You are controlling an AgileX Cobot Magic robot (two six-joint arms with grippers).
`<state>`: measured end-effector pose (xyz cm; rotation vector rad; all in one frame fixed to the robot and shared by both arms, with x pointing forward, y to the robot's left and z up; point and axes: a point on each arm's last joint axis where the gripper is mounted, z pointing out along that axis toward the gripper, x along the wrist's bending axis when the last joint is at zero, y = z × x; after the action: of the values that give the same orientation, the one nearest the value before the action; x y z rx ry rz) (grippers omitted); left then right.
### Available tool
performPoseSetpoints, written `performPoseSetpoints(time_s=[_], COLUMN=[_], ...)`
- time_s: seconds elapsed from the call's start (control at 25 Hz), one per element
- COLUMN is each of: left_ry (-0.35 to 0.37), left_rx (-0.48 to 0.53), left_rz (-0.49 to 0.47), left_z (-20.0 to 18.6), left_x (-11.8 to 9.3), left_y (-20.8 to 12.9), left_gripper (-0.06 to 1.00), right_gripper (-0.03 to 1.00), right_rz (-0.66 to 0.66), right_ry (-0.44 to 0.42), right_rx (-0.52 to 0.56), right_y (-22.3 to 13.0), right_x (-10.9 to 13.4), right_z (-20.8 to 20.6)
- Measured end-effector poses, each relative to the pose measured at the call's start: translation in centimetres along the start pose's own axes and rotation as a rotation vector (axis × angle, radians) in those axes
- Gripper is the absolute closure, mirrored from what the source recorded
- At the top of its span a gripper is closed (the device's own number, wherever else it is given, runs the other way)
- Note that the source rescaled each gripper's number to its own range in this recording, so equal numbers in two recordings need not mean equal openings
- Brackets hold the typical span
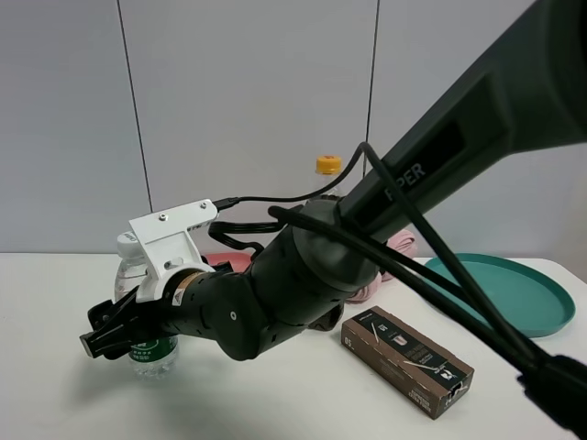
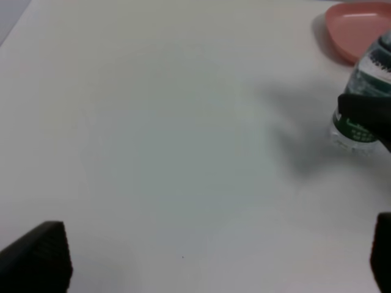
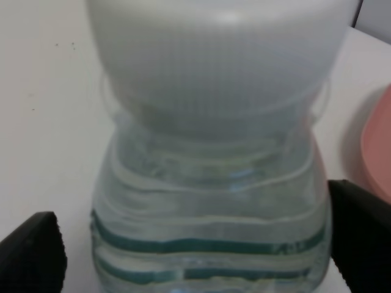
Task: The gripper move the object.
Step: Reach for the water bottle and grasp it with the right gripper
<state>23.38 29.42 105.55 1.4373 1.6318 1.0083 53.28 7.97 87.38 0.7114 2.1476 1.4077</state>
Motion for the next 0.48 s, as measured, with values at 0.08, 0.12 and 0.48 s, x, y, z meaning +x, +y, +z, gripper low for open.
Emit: performPoseSetpoints(time_s=[0.08, 0.12, 0.48], left_ry=[0.000, 0.000, 0.000], left_rx=[0.000, 0.000, 0.000], left_rz=[0.000, 0.000, 0.000], left_z=[0.00, 0.00, 0.00], left_x=[0.00, 0.00, 0.00], left_y=[0.00, 0.00, 0.00], left_gripper=[-0.06, -0.06, -0.06], right_gripper=[0.35, 0.35, 0.35], right_rz=[0.002, 0.003, 0.005], right_ry=[-0.005, -0.007, -0.018], right_rx=[0.001, 0.001, -0.003], right_y=[-0.02, -0.03, -0.39], right_x=[-0.24, -0.34, -0.77], right_z=[0.02, 0.03, 0.22])
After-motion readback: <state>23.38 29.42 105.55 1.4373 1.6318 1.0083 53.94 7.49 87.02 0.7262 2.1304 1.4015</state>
